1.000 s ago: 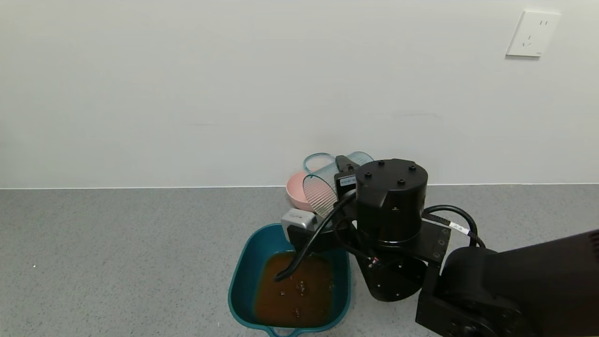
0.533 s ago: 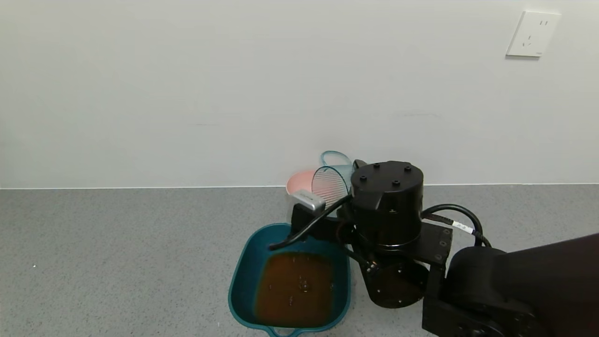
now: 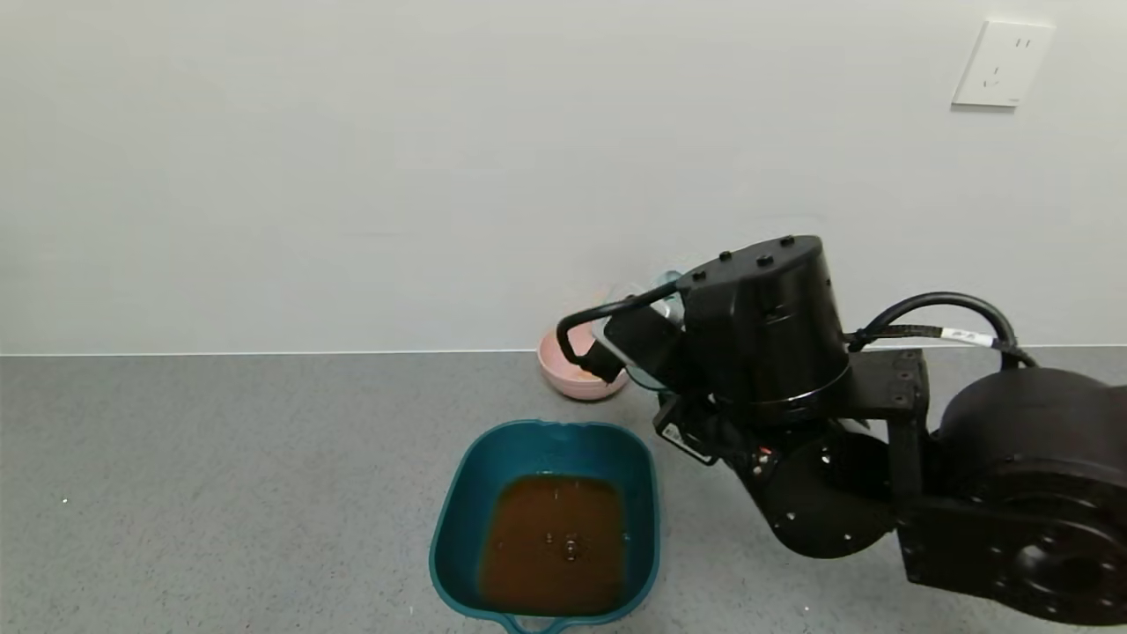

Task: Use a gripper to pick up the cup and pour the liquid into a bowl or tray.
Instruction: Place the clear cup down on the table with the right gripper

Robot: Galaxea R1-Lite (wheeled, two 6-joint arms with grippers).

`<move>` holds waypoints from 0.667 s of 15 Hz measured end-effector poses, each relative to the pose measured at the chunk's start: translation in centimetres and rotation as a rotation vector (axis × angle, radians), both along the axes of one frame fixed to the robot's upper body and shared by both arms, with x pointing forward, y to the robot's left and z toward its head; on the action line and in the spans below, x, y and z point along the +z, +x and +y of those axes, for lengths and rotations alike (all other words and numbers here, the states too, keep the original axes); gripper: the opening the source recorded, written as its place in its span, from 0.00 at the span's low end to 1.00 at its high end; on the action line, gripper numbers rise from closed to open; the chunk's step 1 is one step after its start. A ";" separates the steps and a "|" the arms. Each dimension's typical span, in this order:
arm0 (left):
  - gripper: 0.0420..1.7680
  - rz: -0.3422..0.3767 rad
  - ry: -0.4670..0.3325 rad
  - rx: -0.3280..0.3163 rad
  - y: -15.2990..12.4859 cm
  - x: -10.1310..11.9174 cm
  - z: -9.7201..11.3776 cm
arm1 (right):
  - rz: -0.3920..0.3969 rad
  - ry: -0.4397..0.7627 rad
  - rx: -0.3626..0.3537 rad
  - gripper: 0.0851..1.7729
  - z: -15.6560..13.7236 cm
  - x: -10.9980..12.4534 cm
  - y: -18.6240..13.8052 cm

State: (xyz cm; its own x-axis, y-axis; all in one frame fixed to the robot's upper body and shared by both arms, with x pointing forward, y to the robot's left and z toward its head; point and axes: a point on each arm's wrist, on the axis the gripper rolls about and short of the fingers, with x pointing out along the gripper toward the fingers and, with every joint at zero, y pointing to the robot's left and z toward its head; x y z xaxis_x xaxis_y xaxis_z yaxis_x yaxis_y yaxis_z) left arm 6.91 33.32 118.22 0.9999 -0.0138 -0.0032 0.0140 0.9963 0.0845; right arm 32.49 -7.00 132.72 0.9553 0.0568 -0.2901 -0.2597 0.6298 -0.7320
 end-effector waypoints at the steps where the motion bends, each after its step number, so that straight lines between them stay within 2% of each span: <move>1: 0.97 0.000 0.000 0.000 0.0 0.0 0.0 | 0.000 0.056 -0.001 0.75 -0.3 0.6 -0.1; 5: 0.97 0.000 0.000 0.000 0.0 0.0 0.0 | 0.003 0.212 -0.018 0.75 -2.3 2.1 0.7; 10: 0.97 0.000 0.000 0.000 0.0 0.0 0.0 | 0.025 0.399 -0.078 0.75 -7.1 3.1 2.5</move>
